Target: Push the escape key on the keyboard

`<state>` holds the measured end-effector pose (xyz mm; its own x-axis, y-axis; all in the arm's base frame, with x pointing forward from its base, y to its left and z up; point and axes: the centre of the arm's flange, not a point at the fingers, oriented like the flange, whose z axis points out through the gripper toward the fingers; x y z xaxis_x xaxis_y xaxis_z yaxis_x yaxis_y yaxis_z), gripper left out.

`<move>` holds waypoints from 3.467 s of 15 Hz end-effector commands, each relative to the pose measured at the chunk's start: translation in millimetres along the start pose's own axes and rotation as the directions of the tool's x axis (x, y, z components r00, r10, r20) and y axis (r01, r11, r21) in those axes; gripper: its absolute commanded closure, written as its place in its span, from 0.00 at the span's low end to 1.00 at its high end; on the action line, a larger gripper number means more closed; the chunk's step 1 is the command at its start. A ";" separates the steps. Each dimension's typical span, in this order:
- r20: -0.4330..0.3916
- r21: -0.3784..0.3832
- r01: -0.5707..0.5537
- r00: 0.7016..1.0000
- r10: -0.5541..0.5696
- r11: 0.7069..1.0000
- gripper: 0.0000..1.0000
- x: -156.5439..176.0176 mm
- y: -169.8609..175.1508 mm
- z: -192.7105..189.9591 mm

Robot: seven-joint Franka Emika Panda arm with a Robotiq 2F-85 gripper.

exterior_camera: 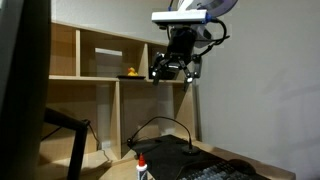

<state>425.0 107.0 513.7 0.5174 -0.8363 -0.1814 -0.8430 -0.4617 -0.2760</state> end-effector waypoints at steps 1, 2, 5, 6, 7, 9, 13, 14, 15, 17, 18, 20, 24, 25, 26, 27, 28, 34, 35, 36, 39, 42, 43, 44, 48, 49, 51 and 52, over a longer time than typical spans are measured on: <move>0.001 0.077 -0.186 0.983 0.186 0.980 0.00 -14.0 -9.6 7.4; 0.033 0.105 -0.231 0.973 0.228 0.967 0.00 -16.8 -12.6 7.9; 0.020 0.079 -0.203 0.979 0.202 0.976 0.00 -14.5 -12.1 0.6; 0.022 0.080 -0.211 0.978 0.210 0.974 0.00 -14.8 -12.3 0.5; 0.023 0.081 -0.214 0.977 0.213 0.973 0.00 -14.7 -12.4 0.5; 0.069 0.043 -0.348 0.936 0.344 0.937 0.00 -23.7 -10.9 0.2; 0.005 0.008 -0.538 0.843 0.538 0.843 0.00 -29.3 -9.5 -0.5; 0.042 -0.003 -0.573 0.819 0.573 0.819 0.00 -32.7 -10.3 1.5; 0.159 -0.023 -0.557 0.818 0.553 0.830 0.00 -37.4 -13.4 2.1; 0.103 -0.002 -0.548 0.832 0.545 0.837 0.00 -34.7 -11.7 5.4; 0.121 -0.005 -0.550 0.829 0.546 0.835 0.00 -37.4 -12.7 4.8; 0.100 -0.018 -0.560 0.824 0.558 0.829 0.00 -37.5 -11.5 3.4; -0.044 -0.094 -0.693 0.720 0.693 0.714 0.00 -45.7 -1.9 -0.3; -0.074 -0.065 -0.731 0.682 0.728 0.679 0.00 -45.3 -3.3 -0.1; -0.104 -0.036 -0.764 0.644 0.758 0.644 0.00 -45.7 -3.0 0.6; -0.130 0.011 -0.785 0.613 0.780 0.619 0.00 -44.8 -3.3 0.4; -0.135 0.056 -0.808 0.576 0.806 0.587 0.00 -45.0 -4.5 1.4; -0.093 0.008 -0.813 0.579 0.810 0.582 0.00 -47.1 -10.3 -8.0; -0.097 -0.045 -0.828 0.560 0.823 0.558 0.00 -49.4 -8.4 -8.7; -0.083 -0.084 -0.828 0.560 0.825 0.554 0.00 -51.8 -6.7 -7.1; -0.006 -0.143 -0.785 0.609 0.793 0.602 0.00 -54.6 -6.2 -6.2; 0.002 -0.163 -0.815 0.563 0.826 0.556 0.00 -57.2 -5.9 -7.3; -0.015 -0.120 -0.810 0.580 0.814 0.574 0.00 -57.1 -3.0 -4.7; -0.009 -0.128 -0.811 0.576 0.817 0.570 0.00 -57.9 -3.0 -4.5; -0.007 -0.134 -0.812 0.573 0.819 0.567 0.00 -58.2 -2.7 -4.4; -0.007 -0.134 -0.812 0.573 0.819 0.567 0.00 -58.3 -2.7 -4.3; -0.007 -0.135 -0.813 0.573 0.819 0.567 0.00 -58.3 -2.7 -4.3; -0.007 -0.135 -0.813 0.573 0.819 0.567 0.00 -58.3 -2.6 -4.3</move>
<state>396.4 155.7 529.0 -0.3952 -0.8598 -0.3233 -0.9184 0.3777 0.1181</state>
